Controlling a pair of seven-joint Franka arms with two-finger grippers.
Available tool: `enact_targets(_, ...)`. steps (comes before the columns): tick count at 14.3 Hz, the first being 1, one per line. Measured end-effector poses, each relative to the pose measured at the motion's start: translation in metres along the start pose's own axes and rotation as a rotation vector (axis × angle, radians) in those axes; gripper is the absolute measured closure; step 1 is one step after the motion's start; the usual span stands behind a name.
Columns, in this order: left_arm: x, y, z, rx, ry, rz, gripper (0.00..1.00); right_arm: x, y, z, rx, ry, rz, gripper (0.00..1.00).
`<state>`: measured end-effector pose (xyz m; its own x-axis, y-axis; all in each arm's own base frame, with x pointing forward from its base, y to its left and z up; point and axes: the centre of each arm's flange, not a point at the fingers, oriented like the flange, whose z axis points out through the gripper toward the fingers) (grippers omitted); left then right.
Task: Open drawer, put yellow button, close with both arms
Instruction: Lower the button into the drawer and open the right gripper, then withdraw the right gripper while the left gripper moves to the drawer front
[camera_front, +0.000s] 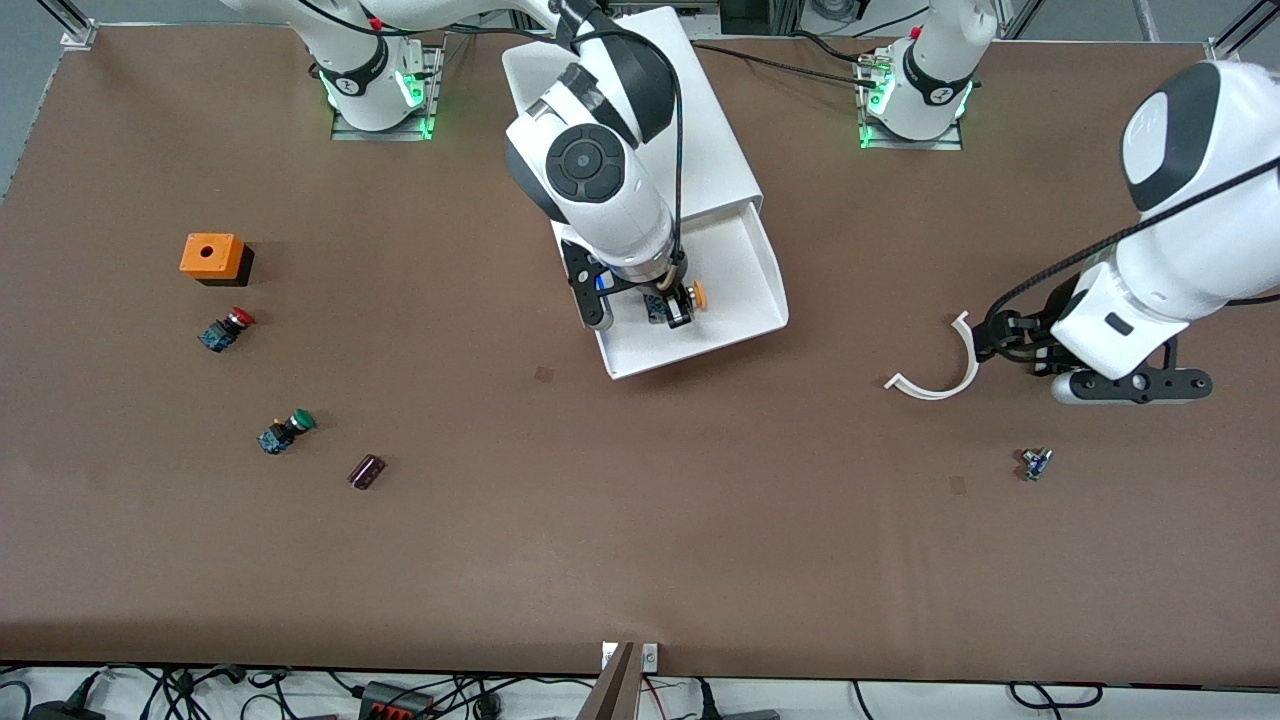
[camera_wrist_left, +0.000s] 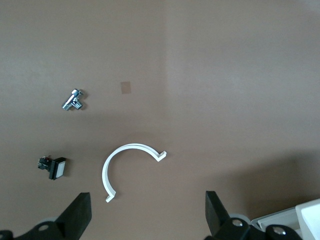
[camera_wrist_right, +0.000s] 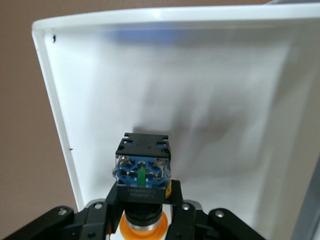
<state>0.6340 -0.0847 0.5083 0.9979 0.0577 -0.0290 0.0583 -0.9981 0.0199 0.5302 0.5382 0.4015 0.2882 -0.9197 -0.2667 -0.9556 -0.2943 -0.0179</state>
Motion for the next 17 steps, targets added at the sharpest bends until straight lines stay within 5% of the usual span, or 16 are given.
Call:
enact_targets(4,0.002,0.005,0.008,-0.001,-0.003,-0.008,0.0,0.002,0.0,0.014,-0.017,0.009,0.008,0.59)
enact_targets(11,0.002,0.007,0.008,-0.002,-0.003,-0.006,0.0,0.008,-0.006,-0.015,-0.015,0.021,0.017,0.0)
enact_targets(17,-0.001,0.051,0.028,-0.022,-0.022,-0.051,0.0,0.022,-0.011,-0.08,0.075,0.161,-0.063,0.0)
